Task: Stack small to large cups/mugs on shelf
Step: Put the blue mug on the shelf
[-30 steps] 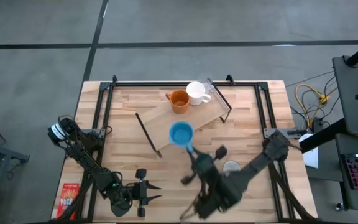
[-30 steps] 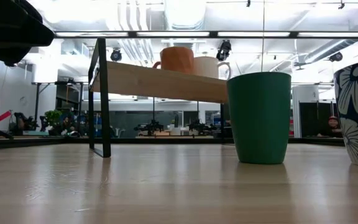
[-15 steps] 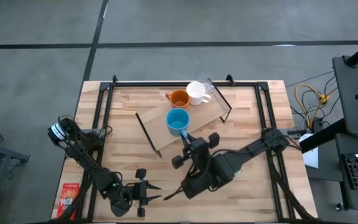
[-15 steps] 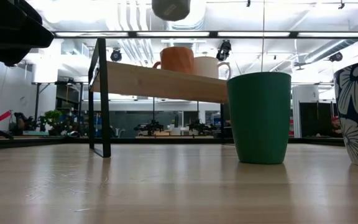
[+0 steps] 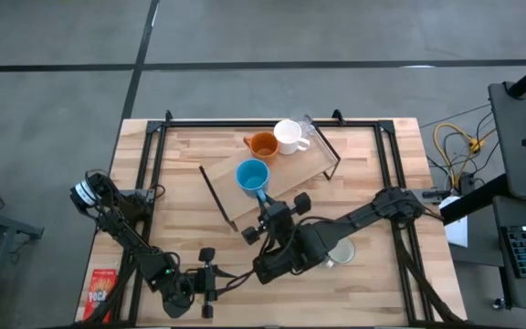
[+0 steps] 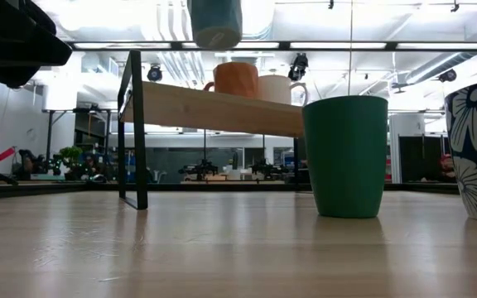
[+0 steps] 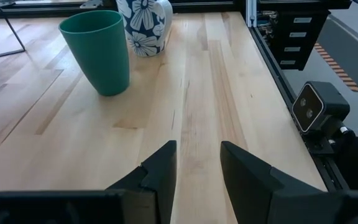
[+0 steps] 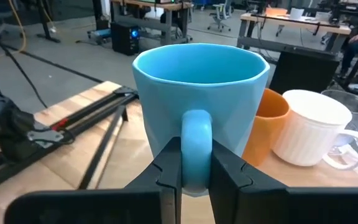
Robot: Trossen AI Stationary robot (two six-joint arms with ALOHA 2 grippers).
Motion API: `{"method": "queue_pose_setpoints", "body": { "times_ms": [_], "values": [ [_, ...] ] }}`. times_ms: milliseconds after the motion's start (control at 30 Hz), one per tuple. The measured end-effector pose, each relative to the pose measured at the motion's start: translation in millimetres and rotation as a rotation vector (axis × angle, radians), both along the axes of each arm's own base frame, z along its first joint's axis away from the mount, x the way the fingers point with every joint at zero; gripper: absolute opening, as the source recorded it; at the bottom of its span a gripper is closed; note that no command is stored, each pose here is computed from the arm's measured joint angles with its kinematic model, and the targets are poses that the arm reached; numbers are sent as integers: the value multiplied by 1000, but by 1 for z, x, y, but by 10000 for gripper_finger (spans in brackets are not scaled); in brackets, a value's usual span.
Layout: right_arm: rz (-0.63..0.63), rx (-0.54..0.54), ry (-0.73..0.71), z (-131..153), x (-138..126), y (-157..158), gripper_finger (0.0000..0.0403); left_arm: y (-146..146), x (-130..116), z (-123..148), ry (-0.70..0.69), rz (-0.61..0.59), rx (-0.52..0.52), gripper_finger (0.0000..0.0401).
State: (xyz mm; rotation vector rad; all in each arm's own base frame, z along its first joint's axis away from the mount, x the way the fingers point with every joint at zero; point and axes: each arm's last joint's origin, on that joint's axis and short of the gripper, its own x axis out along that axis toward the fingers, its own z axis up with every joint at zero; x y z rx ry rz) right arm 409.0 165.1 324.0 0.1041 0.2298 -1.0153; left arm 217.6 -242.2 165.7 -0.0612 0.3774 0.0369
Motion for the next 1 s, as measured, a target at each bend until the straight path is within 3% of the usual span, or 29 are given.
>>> {"method": "queue_pose_setpoints", "body": {
  "times_ms": [500, 1000],
  "values": [
    [-52, 45, -11, -26, 27, -33, 38, 1, -1, -2, 4, 0, 2, 111],
    [-59, 42, -8, -38, 35, -43, 38, 1, -1, -2, 4, -1, 2, 111]
  ]
}}
